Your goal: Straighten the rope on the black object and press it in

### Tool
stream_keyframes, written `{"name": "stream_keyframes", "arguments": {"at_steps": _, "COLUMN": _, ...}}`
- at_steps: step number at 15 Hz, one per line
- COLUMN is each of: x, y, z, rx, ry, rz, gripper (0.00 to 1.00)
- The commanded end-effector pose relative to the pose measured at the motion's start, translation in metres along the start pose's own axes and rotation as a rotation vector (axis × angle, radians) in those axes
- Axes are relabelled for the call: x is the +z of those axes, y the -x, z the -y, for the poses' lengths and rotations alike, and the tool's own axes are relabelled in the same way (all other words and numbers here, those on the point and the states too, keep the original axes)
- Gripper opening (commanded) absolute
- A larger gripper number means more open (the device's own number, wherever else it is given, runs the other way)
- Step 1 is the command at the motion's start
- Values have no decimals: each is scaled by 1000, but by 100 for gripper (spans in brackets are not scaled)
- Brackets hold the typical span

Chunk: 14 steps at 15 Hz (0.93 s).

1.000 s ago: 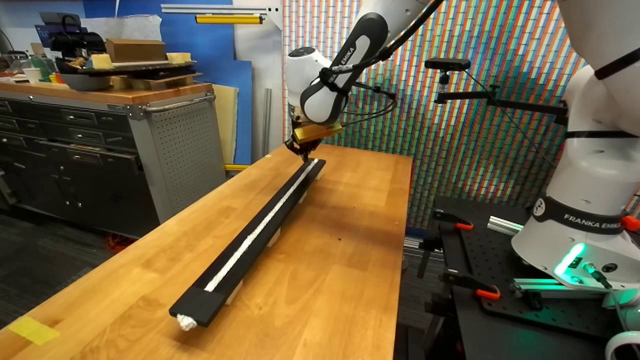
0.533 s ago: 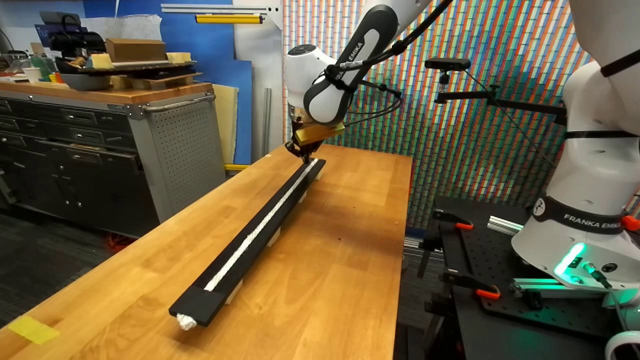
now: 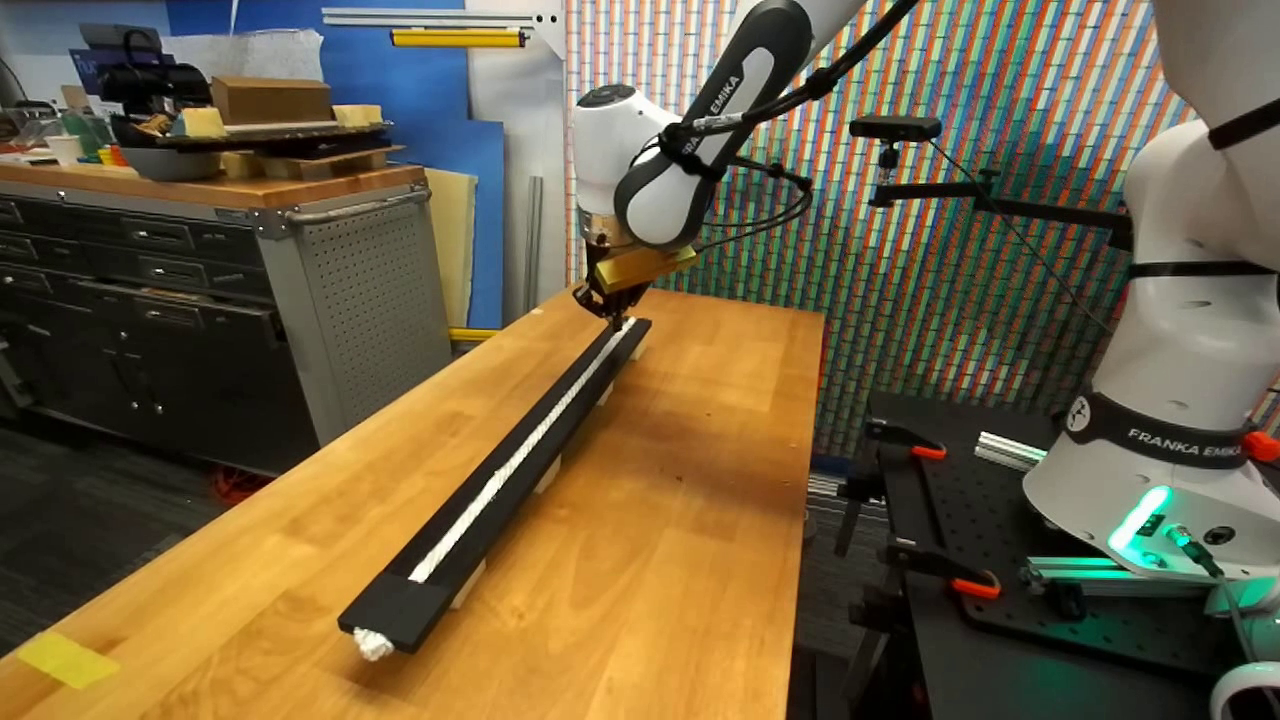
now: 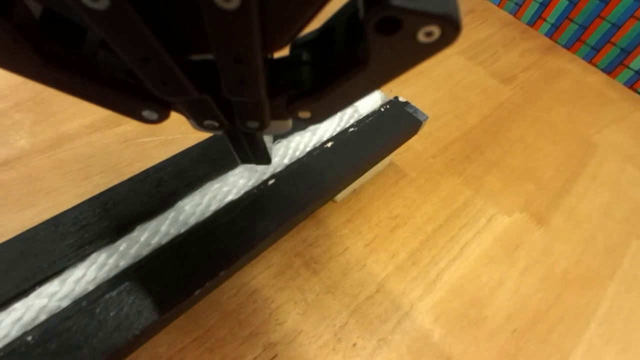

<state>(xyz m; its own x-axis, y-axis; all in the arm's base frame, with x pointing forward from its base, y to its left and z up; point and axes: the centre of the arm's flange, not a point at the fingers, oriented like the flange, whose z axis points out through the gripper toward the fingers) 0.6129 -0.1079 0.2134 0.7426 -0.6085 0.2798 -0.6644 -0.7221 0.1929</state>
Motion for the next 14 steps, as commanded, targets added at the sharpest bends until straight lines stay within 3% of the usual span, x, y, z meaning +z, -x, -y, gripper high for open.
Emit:
{"name": "stream_keyframes", "arguments": {"at_steps": 1, "x": 3, "y": 4, "z": 3, "rx": -15, "ry": 6, "rz": 29, "gripper": 0}}
{"name": "stream_keyframes", "arguments": {"at_steps": 9, "x": 36, "y": 0, "z": 15, "rx": -37, "ry": -4, "rz": 74, "gripper": 0}}
{"name": "stream_keyframes", "arguments": {"at_steps": 14, "x": 14, "y": 3, "z": 9, "rx": -31, "ry": -17, "rz": 33, "gripper": 0}}
